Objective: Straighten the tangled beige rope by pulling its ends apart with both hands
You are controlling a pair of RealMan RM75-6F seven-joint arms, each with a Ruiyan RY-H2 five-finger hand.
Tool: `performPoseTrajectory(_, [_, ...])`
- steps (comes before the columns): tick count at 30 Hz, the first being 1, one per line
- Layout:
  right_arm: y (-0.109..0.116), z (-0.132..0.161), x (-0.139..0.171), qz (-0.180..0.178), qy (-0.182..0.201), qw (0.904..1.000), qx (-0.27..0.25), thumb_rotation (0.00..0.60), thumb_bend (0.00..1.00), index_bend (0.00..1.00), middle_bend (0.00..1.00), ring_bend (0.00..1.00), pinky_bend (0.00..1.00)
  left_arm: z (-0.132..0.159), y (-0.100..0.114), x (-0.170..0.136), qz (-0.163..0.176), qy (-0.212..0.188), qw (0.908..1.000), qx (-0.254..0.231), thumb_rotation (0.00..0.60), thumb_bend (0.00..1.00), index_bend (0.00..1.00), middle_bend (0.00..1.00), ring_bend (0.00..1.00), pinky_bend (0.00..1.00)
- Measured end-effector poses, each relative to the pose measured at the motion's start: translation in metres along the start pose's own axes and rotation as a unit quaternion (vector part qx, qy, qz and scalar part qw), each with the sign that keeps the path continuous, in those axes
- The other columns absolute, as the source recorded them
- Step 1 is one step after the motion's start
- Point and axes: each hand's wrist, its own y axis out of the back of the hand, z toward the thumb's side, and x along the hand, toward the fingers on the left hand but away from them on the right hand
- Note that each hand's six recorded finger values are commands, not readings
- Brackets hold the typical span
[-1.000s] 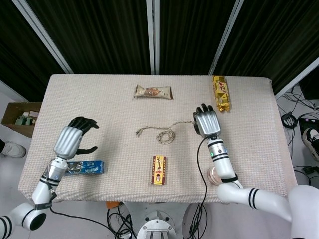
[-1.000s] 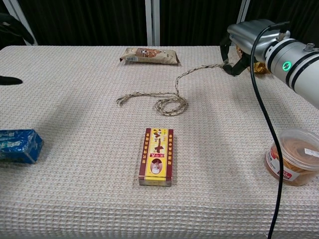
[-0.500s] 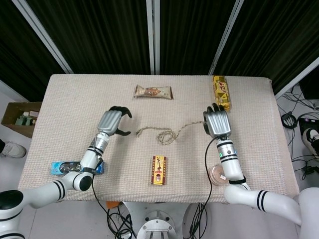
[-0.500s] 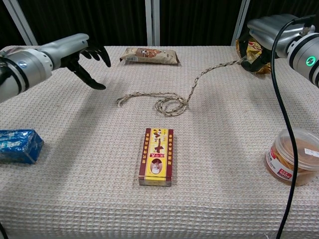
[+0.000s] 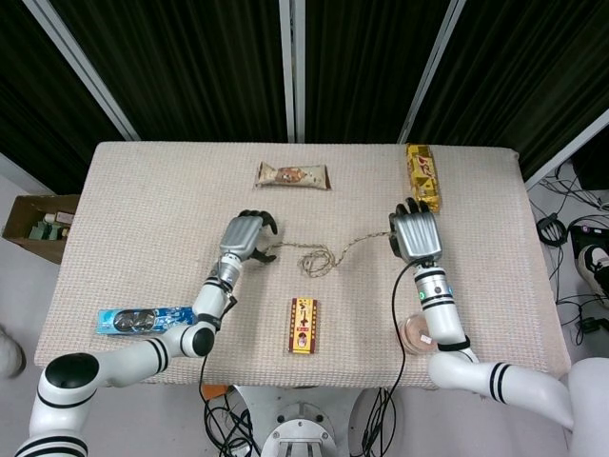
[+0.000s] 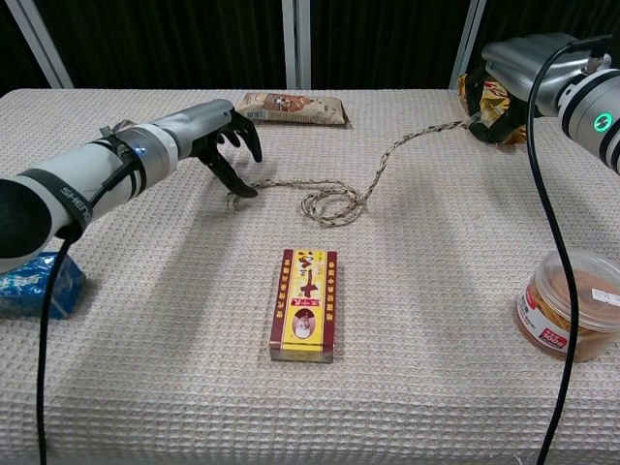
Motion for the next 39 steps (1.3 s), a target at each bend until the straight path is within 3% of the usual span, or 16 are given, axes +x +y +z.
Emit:
performPoseTrajectory(3, [-0.001, 0.000, 0.000, 0.000, -0.001, 1.0000, -0.001, 0.600, 0.60, 0.69, 0.37, 0.17, 0.26, -0.001, -0.004, 0.003, 0.000, 0.007, 0.9999, 0.013, 0.600, 0.26, 0.48, 0.25, 0.18, 0.16])
performPoseTrajectory(15, [-0.002, -0.002, 0.000, 0.002, -0.003, 1.0000, -0.006, 0.600, 0.60, 0.69, 0.37, 0.17, 0.25, -0.003, -0.015, 0.004, 0.003, 0.011, 0.9992, 0.038, 0.600, 0.32, 0.50, 0.21, 0.12, 0.12])
performPoseTrajectory(26, [-0.005, -0.006, 0.000, 0.006, -0.008, 0.9999, -0.009, 0.600, 0.60, 0.69, 0.37, 0.17, 0.25, -0.001, -0.021, 0.006, 0.002, 0.006, 0.9982, 0.060, 0.600, 0.41, 0.52, 0.20, 0.12, 0.12])
performPoseTrajectory(39, [-0.003, -0.017, 0.002, 0.004, -0.017, 0.9997, -0.019, 0.600, 0.61, 0.69, 0.37, 0.17, 0.25, -0.014, -0.014, 0.004, 0.018, 0.019, 0.9982, 0.054, 0.600, 0.48, 0.60, 0.20, 0.12, 0.12])
